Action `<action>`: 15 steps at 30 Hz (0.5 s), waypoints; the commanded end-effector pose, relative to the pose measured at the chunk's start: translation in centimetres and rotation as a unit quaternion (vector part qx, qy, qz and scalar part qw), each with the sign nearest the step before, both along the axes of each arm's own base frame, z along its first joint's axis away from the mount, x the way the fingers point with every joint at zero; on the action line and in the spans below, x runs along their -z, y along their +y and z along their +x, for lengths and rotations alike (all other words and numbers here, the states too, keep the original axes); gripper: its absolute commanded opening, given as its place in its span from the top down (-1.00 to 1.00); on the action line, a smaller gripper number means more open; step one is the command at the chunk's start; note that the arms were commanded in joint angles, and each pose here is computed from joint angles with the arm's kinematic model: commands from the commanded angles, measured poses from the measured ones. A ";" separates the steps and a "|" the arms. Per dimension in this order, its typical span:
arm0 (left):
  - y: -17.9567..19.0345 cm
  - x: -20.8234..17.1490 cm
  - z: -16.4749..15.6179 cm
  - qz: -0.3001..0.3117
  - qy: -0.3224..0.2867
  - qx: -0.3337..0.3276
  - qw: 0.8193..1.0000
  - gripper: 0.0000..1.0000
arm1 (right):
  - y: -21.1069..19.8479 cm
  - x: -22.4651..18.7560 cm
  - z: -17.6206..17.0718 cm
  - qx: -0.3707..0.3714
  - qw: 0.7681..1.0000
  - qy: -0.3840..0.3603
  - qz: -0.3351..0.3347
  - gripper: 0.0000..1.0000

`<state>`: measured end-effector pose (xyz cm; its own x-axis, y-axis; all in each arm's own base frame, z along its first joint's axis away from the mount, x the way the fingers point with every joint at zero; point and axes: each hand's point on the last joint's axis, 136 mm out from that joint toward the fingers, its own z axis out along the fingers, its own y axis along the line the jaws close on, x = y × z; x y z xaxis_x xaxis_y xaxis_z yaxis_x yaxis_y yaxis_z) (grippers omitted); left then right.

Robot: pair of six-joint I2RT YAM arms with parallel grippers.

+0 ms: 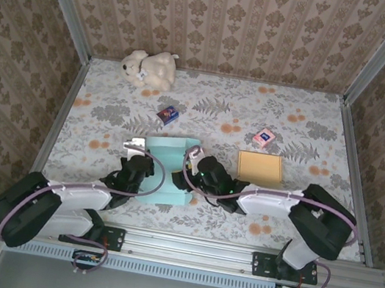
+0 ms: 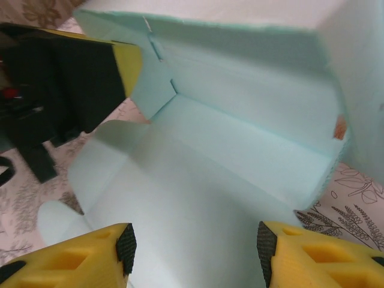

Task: Fold the paper box

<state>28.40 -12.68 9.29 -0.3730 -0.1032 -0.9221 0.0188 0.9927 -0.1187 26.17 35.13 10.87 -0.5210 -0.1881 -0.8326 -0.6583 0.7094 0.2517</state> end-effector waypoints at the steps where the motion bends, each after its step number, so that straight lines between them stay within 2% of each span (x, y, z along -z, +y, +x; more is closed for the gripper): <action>1: 0.4 0.0 -0.3 0.011 0.007 0.015 1.000 1.00 | -1.0 -2.3 -0.6 -0.009 0.999 -0.040 -0.005 -0.18; 6: 1.0 0.1 0.0 0.004 0.024 0.028 0.999 1.00 | -3.3 -5.5 -0.6 0.016 0.996 -0.089 -0.001 -0.19; 11: 1.3 0.6 0.2 -0.019 0.041 0.038 0.998 1.00 | -6.0 -5.9 0.8 0.061 0.991 -0.112 -0.029 -0.20; 15: 0.9 0.8 0.1 -0.030 0.052 0.053 0.997 1.00 | -8.5 -6.3 2.1 0.105 0.988 -0.111 -0.006 -0.20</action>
